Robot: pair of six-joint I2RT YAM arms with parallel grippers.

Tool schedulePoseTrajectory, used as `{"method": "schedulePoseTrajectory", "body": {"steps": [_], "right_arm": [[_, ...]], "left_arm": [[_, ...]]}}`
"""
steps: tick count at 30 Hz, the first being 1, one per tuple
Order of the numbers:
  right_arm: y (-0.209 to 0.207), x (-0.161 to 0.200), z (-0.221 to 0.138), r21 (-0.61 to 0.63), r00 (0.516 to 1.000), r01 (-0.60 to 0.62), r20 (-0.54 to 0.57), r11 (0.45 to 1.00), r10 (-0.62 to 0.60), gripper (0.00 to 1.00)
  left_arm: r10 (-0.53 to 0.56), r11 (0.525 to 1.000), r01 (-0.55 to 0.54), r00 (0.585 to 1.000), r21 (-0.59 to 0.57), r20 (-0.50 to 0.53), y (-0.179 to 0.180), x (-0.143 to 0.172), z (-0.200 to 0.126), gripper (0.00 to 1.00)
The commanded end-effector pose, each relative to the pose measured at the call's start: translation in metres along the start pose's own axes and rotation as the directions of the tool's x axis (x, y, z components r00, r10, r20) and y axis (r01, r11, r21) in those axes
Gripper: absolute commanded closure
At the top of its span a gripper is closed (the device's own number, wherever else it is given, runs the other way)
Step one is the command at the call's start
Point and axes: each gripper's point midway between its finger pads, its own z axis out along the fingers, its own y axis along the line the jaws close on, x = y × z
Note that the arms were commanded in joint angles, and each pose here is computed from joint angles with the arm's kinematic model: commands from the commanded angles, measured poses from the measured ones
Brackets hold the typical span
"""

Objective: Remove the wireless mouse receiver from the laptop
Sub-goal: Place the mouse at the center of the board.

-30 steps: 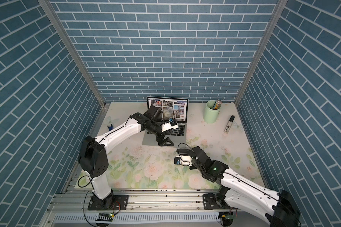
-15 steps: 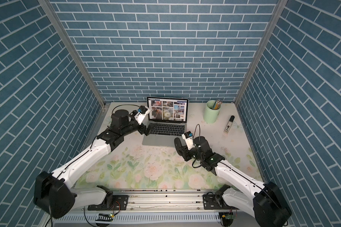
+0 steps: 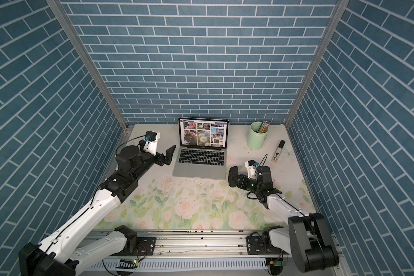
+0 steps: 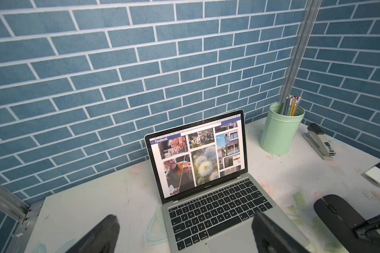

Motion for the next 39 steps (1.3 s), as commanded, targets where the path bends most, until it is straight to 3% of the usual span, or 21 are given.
{"method": "schedulePoseTrajectory", "body": {"steps": [1,17,20,22,25,34,36,39], "right_arm": [[0.002,0.002,0.002,-0.058,0.997,0.035,-0.071,0.998,-0.039,1.00],[-0.080,0.027,0.008,0.183,0.980,-0.077,-0.166,0.980,0.108,0.98],[-0.091,0.033,0.006,0.225,0.975,-0.098,-0.172,0.969,0.139,0.73],[-0.098,0.033,0.003,0.257,0.974,-0.104,-0.168,0.961,0.150,0.41],[-0.106,0.034,-0.003,0.315,0.975,-0.095,-0.161,0.944,0.152,0.01],[-0.114,0.017,-0.034,0.475,0.984,-0.010,-0.154,0.880,0.094,0.00],[-0.106,-0.016,-0.054,0.550,0.993,0.068,-0.122,0.833,-0.001,0.00],[-0.078,-0.099,-0.105,0.701,0.966,0.176,0.012,0.691,-0.259,0.00]], "left_arm": [[-0.012,0.998,0.013,1.000,-0.057,0.022,0.010,-0.002,-0.012,0.00],[0.002,0.999,-0.003,1.000,-0.046,-0.020,0.008,0.012,-0.007,0.00],[0.001,0.999,-0.002,1.000,-0.036,-0.020,0.006,0.013,-0.007,0.00],[0.000,1.000,-0.001,1.000,-0.025,-0.023,0.004,0.015,-0.007,0.00],[0.000,1.000,0.000,1.000,-0.014,-0.029,0.002,0.018,-0.006,0.00],[-0.020,1.000,0.020,0.999,0.007,-0.029,-0.002,0.028,-0.007,0.00],[-0.013,0.999,0.013,1.000,-0.047,-0.009,0.007,0.024,-0.011,0.01],[0.019,0.960,-0.007,0.999,-0.280,0.039,0.050,0.020,-0.024,0.00]]}}
